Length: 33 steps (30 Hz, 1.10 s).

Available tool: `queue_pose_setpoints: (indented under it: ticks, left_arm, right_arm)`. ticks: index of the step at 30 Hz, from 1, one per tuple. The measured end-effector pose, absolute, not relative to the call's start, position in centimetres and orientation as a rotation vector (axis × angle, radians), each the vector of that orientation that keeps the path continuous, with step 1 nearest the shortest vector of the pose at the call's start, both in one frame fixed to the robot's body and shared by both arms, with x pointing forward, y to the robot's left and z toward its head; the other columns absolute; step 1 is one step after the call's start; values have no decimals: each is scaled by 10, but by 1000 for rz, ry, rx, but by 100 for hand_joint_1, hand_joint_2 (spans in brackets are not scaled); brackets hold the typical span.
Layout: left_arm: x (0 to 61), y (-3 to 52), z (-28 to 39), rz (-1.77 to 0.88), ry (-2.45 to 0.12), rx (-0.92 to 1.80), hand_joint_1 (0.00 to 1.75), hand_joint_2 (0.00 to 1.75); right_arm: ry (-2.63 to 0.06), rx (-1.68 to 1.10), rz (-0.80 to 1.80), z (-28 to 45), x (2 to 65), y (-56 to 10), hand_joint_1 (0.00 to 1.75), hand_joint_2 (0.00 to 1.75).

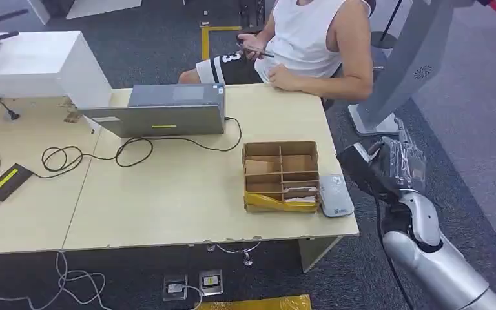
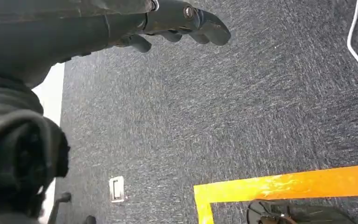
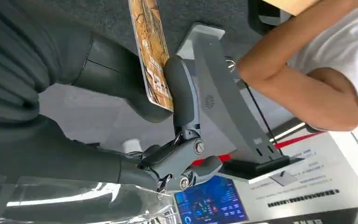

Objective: Pass the card to the sensor for recognition and then transmit it.

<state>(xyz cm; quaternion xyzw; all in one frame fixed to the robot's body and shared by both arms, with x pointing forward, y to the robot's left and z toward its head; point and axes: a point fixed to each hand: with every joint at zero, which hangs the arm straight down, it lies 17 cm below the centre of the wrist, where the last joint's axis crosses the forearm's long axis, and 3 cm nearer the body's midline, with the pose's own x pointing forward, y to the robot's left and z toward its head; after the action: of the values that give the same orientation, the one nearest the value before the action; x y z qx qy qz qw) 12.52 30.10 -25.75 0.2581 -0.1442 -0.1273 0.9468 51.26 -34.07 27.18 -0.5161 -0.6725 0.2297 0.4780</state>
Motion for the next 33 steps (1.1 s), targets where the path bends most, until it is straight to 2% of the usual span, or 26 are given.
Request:
queue_pose_setpoints:
  ticks: [17,33]
  left_arm:
    - [130,300,-256,-269,-313,525,0,0]
    - [145,295,-254,-322,-328,516,0,0]
  right_arm:
    - [-1552,-1270,590,247,507,-362,175,175]
    - [-1481,-1188,784,193,506,-327,175,175]
